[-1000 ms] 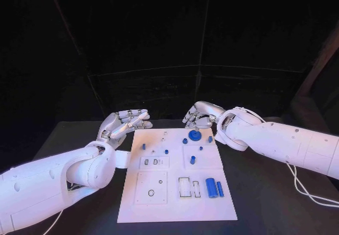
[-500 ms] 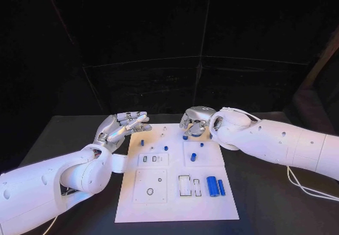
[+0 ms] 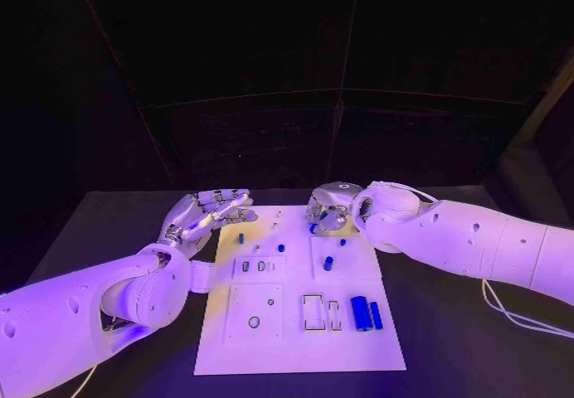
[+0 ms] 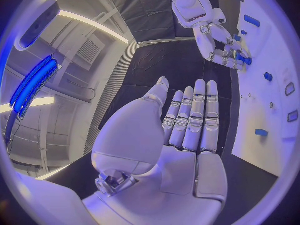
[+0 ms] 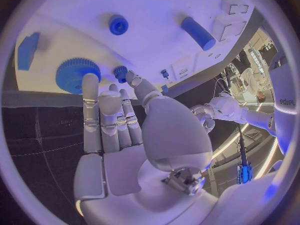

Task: Assemble the parts on the task board

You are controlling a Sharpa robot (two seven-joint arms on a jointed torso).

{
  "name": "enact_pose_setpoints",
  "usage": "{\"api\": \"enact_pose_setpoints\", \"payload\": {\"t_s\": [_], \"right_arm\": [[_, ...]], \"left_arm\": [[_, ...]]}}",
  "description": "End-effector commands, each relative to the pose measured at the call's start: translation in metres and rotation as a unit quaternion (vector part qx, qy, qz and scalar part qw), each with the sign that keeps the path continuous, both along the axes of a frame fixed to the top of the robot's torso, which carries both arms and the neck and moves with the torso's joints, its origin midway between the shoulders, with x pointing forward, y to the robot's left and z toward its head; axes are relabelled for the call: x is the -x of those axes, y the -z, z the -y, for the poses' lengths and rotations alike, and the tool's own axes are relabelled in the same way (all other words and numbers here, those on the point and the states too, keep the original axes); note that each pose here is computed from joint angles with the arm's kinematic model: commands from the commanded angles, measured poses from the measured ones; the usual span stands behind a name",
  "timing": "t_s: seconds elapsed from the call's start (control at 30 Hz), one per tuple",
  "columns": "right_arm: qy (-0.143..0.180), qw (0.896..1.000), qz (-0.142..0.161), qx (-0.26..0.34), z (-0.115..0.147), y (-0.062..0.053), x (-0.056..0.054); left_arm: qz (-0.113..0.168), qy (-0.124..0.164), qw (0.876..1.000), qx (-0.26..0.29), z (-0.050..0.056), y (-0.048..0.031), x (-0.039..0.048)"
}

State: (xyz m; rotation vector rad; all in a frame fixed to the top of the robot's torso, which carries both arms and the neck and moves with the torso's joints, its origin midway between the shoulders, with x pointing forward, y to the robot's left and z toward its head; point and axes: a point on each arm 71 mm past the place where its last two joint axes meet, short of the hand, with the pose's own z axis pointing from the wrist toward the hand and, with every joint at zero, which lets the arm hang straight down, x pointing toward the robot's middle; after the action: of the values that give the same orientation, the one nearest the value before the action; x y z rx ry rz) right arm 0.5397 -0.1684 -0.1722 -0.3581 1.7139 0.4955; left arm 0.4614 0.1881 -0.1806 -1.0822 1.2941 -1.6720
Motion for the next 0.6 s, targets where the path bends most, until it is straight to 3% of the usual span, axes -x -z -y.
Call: {"api": "enact_pose_setpoints", "payload": {"t_s": [0.03,0.6], "right_arm": [[-0.002,1.0,-0.012,0.02,-0.0004,0.0014,-0.0006],[-0.002,1.0,-0.015,0.023,-0.001,0.0026,-0.0017]], "left_arm": [[0.004,0.009,1.0,0.002,0.0011,-0.0015,0.0002],[-0.001,0.015,1.0,0.002,0.0011,-0.0011,0.0007]]}}
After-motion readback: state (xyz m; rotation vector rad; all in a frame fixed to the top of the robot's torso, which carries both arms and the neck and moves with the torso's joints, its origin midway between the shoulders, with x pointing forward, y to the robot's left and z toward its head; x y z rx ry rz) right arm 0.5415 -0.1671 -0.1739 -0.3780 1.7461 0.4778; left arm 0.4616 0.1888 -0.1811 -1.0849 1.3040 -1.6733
